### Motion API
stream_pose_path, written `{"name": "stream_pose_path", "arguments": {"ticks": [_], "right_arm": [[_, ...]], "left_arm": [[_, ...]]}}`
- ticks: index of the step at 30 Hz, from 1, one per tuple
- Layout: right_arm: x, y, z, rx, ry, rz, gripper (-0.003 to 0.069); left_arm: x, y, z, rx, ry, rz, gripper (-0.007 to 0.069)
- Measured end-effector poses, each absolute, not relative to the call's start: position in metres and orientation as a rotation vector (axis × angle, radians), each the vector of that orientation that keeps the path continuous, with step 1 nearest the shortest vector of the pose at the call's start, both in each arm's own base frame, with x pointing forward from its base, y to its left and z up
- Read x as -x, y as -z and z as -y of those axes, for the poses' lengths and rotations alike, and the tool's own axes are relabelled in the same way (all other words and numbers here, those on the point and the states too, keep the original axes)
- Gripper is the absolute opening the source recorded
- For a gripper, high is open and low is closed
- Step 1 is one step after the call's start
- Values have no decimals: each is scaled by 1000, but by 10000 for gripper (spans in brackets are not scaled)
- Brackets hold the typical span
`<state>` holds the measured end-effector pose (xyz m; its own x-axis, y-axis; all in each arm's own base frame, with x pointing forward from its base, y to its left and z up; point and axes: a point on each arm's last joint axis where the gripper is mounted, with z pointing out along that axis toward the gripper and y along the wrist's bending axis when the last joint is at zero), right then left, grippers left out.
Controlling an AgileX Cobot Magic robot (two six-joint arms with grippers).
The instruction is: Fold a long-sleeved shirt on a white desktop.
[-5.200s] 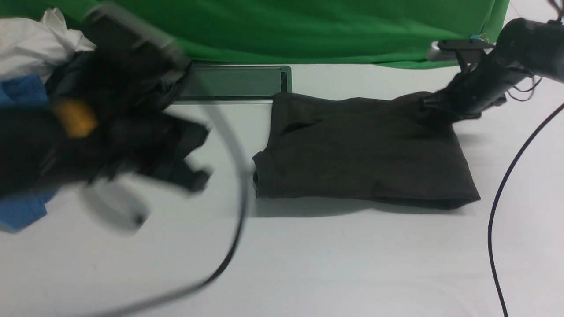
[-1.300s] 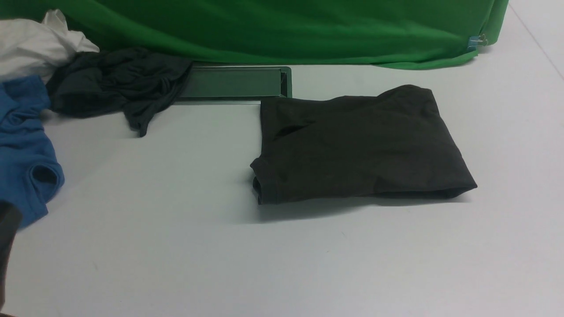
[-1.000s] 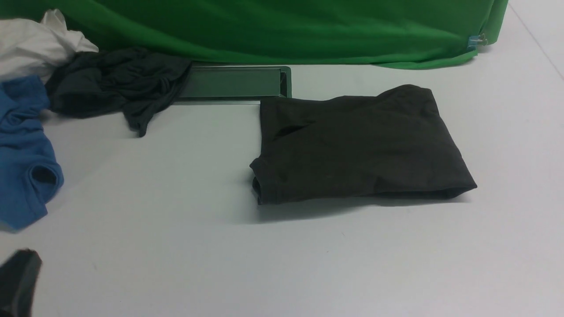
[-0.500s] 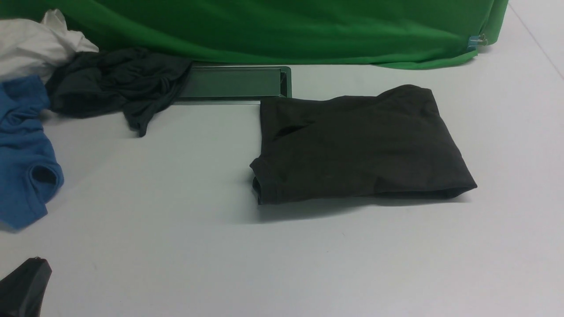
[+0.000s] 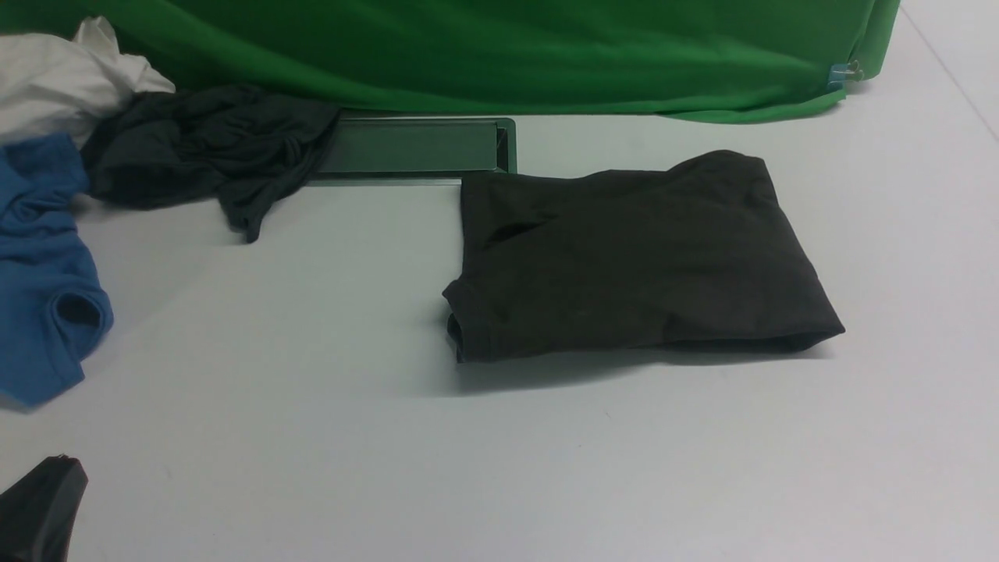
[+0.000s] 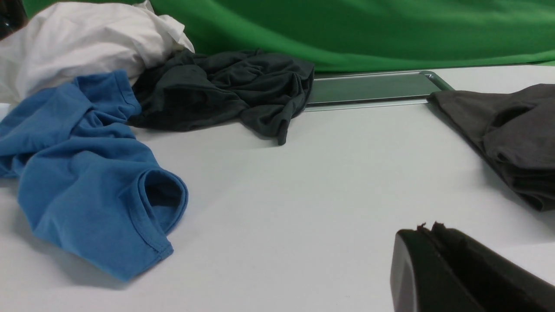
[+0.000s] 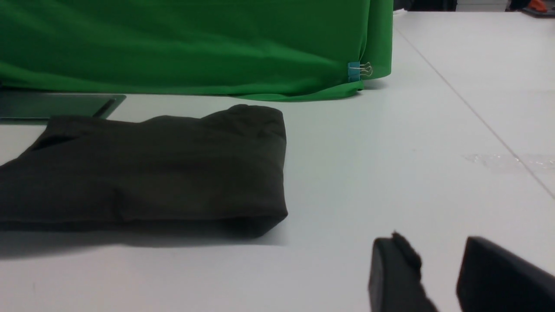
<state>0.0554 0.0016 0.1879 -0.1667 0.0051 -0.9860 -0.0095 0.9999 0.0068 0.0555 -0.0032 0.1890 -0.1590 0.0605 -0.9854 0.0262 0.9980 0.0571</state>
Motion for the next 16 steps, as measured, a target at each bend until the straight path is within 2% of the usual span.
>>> {"name": "stream_pose_path", "arguments": {"ticks": [16], "right_arm": [[-55,-188,-2,3,-13,-1738,238]], "left_arm": [[-55,-189,3,-64,-29,-1731,18]]}}
